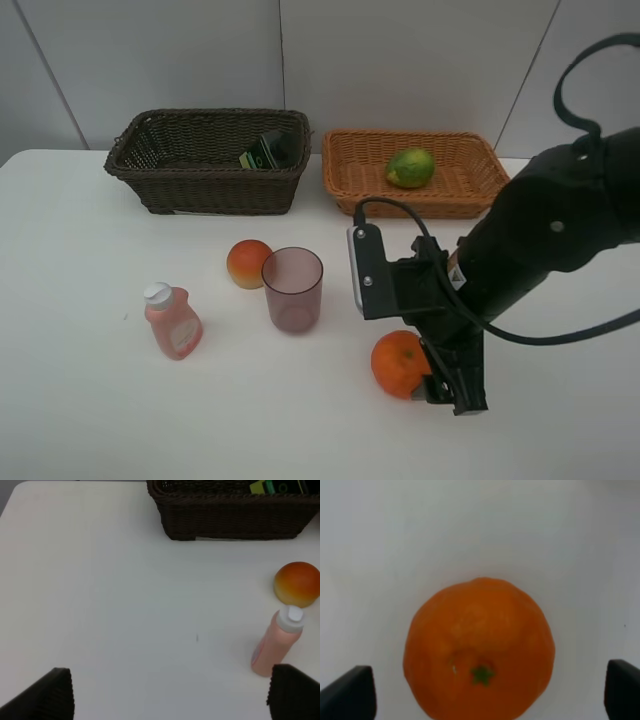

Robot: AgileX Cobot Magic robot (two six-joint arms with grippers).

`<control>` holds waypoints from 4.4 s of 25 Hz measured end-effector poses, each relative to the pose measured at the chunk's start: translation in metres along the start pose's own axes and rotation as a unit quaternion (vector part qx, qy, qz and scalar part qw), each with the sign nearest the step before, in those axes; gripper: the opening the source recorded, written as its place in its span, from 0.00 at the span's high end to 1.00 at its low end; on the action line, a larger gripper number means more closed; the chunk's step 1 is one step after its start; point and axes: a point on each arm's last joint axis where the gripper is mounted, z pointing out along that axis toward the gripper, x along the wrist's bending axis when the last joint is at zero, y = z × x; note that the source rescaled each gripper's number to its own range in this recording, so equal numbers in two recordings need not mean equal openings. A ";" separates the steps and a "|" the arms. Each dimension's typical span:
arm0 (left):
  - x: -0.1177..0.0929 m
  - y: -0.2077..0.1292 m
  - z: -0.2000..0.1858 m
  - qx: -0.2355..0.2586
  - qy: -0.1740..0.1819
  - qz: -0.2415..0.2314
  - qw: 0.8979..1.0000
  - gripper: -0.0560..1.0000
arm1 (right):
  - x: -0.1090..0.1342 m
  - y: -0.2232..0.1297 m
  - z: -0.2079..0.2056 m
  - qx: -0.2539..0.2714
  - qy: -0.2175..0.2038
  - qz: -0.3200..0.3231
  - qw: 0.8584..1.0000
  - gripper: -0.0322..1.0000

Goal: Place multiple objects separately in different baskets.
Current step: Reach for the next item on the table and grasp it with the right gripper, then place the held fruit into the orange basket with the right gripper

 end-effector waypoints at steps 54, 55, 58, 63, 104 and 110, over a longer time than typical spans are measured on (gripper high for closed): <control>0.000 0.000 0.000 0.000 0.000 0.000 1.000 0.00 | -0.021 0.020 0.017 0.023 0.046 0.038 0.998 0.35; 0.000 0.000 0.000 0.000 0.000 0.000 1.000 0.00 | -0.026 0.024 0.010 0.026 0.049 0.051 0.997 0.35; 0.000 0.000 0.000 0.000 0.000 0.000 1.000 0.00 | -0.042 0.032 -0.006 0.027 0.049 0.110 0.992 0.35; 0.000 0.000 0.000 0.000 0.000 0.000 1.000 0.00 | -0.078 0.032 -0.033 0.018 0.025 0.269 0.963 0.35; 0.000 0.000 0.000 0.000 0.000 0.000 1.000 0.00 | -0.262 -0.087 -0.019 -0.037 -0.115 0.680 0.723 0.35; 0.000 0.000 0.000 0.000 0.000 0.000 1.000 0.00 | -0.264 -0.111 0.004 -0.005 -0.118 0.687 0.717 0.35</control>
